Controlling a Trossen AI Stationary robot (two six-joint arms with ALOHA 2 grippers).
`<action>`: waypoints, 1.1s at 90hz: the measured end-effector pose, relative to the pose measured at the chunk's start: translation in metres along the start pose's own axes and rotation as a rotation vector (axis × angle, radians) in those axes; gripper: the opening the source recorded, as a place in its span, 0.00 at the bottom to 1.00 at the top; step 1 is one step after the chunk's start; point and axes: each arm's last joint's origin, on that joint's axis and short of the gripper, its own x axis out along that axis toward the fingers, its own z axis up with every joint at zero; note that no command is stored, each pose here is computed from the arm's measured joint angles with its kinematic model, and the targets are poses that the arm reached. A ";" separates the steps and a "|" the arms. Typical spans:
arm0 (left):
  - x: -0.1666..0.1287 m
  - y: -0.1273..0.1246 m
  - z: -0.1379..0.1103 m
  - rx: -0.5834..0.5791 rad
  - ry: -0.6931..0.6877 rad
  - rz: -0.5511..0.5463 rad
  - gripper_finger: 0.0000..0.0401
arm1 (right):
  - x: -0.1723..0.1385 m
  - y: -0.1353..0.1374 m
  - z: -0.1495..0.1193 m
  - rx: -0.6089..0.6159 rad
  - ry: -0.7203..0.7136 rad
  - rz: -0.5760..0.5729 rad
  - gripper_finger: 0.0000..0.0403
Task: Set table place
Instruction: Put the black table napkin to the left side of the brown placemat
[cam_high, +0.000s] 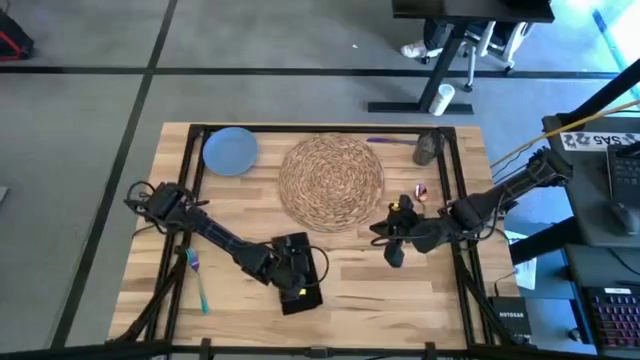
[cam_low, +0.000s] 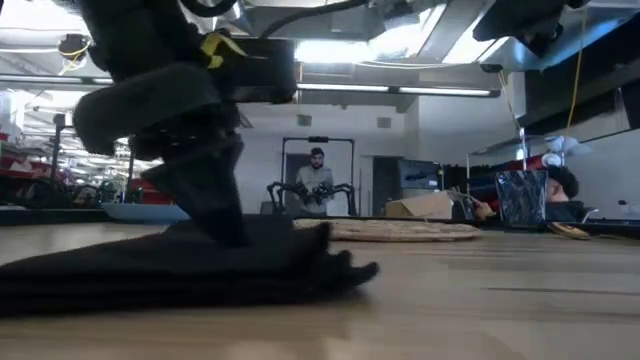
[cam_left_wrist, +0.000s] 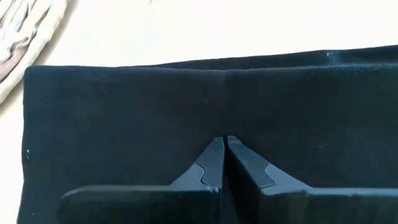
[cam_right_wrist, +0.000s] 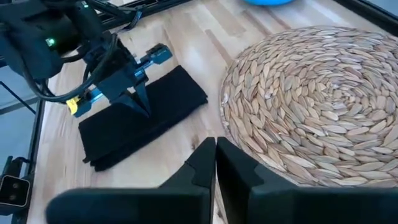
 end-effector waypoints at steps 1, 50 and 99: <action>-0.001 0.001 0.000 0.003 0.005 0.002 0.00 | 0.000 0.000 0.000 0.000 0.000 0.000 0.00; -0.025 0.021 -0.049 -0.034 0.090 0.077 0.00 | 0.000 0.000 0.000 0.006 0.005 0.008 0.00; -0.051 0.064 -0.106 -0.201 0.082 0.065 0.00 | 0.000 0.000 0.000 0.007 0.004 0.009 0.00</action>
